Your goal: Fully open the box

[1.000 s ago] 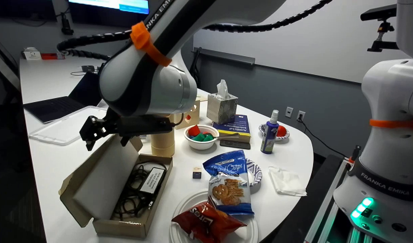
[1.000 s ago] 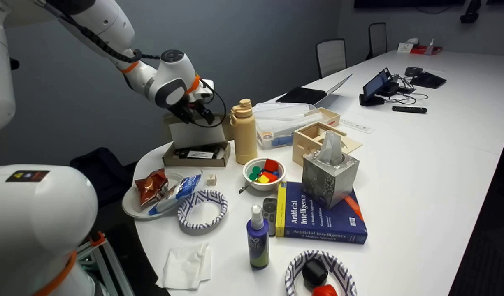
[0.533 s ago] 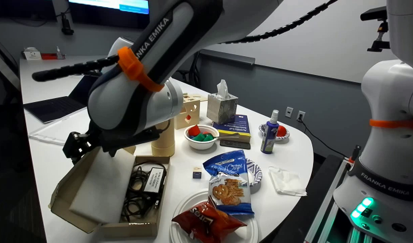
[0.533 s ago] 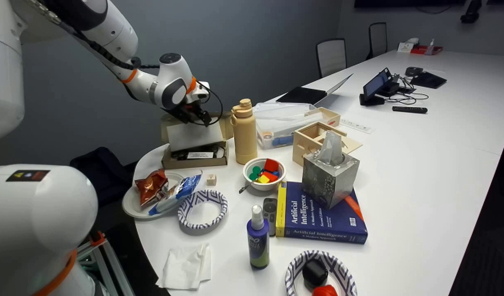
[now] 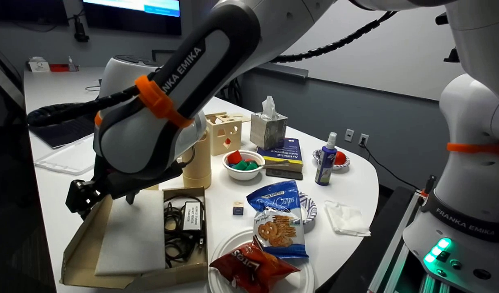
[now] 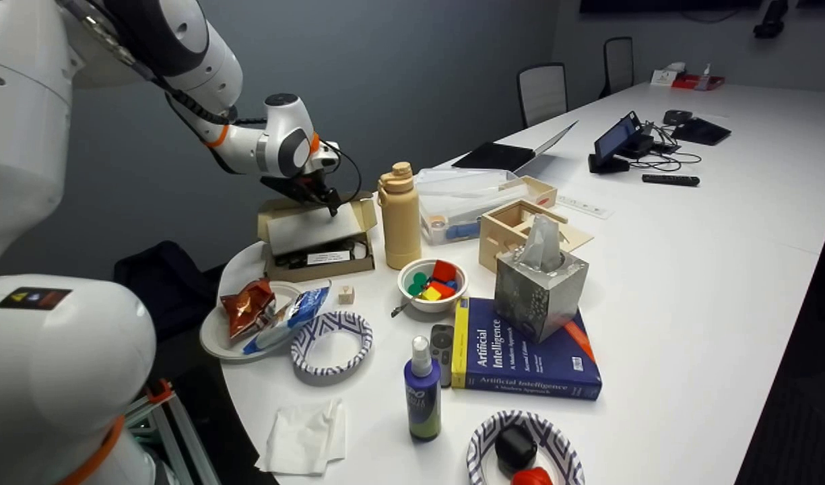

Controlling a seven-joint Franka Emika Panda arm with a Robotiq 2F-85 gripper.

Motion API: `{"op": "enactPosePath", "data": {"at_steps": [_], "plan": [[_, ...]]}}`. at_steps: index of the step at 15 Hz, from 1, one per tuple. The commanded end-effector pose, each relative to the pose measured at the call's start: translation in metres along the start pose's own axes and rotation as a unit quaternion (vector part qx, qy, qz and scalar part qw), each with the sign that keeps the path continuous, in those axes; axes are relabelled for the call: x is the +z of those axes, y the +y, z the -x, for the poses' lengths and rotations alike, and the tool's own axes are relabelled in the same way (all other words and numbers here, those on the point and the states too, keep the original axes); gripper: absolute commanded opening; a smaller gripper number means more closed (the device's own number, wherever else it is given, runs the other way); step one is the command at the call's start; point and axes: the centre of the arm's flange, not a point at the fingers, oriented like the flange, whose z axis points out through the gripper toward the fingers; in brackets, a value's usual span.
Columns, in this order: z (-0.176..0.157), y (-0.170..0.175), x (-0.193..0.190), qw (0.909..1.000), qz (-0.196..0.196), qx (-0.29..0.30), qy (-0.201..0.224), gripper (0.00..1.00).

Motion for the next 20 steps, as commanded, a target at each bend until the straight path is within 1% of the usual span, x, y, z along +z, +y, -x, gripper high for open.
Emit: {"op": "enactPosePath", "data": {"at_steps": [1,6,9,17,20], "plan": [[-0.008,-0.006,0.018,0.9988,0.014,0.006,-0.046,1.00],[0.004,0.005,0.034,0.9942,0.026,0.016,-0.103,1.00],[0.010,0.008,0.044,0.9913,0.027,0.021,-0.127,1.00],[0.022,0.010,0.067,0.9856,0.031,0.020,-0.165,1.00],[0.023,0.008,0.070,0.9844,0.032,0.018,-0.172,1.00]]}}
